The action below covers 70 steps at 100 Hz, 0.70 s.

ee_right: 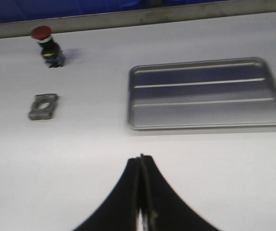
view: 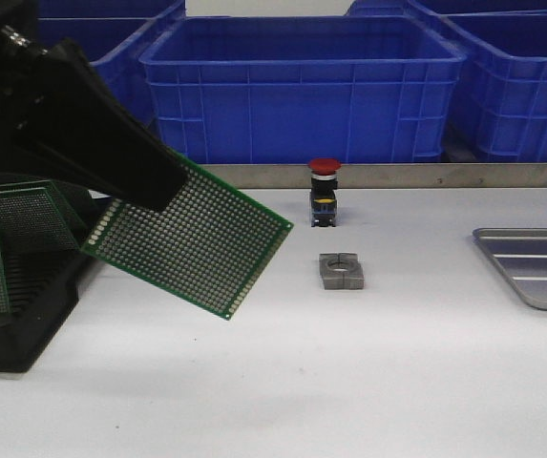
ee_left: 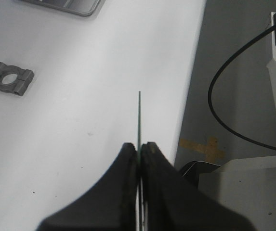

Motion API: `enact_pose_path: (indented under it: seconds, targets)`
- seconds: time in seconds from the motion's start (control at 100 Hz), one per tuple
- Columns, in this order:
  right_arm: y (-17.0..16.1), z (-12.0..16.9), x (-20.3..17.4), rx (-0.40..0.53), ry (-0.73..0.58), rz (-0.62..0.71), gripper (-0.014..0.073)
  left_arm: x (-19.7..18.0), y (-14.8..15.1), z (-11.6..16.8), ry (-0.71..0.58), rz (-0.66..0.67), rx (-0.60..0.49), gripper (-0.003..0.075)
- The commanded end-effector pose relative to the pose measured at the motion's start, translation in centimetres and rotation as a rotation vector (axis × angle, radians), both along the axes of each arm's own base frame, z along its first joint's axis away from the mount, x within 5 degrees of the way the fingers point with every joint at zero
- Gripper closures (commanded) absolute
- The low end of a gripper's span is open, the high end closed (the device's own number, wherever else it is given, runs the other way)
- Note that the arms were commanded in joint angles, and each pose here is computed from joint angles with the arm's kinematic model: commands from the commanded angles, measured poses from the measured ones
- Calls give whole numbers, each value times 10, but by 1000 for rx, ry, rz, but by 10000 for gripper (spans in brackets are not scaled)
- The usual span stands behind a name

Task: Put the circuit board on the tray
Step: 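Bring right gripper to the held board and grasp its edge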

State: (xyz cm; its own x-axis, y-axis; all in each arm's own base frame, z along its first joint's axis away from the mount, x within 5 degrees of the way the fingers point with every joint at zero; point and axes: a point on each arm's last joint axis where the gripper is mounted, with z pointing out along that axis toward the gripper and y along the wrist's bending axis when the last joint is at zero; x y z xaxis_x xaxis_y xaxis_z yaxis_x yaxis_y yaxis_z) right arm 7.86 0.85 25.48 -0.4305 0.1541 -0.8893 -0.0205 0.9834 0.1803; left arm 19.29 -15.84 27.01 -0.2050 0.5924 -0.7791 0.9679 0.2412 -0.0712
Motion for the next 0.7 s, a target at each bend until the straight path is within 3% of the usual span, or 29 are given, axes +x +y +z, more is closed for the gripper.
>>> enact_pose_path:
  seconds: [0.0,0.15,0.25,0.32,0.44,0.51,0.69]
  targets:
    - [8,15,10,57,-61,64,654,-1,-4,16,-13,18,-72,741]
    - [22,12,17,-14,-24,225,649,-1,-4,16,-13,18,-72,741]
    - [34,9,21,-85,-23,357,584,-1,-4,16,-13,18,-72,740]
    - [43,9,23,-65,-30,422,470,-1,-4,16,-13,18,-72,741]
    - [60,10,28,-18,-51,505,181,-1,-4,16,-13,18,-72,741]
    - [69,9,31,-14,-71,544,90,-1,-4,16,-13,18,-72,741]
    - [95,6,42,-15,-109,628,96,-1,-4,16,-13,18,-72,741]
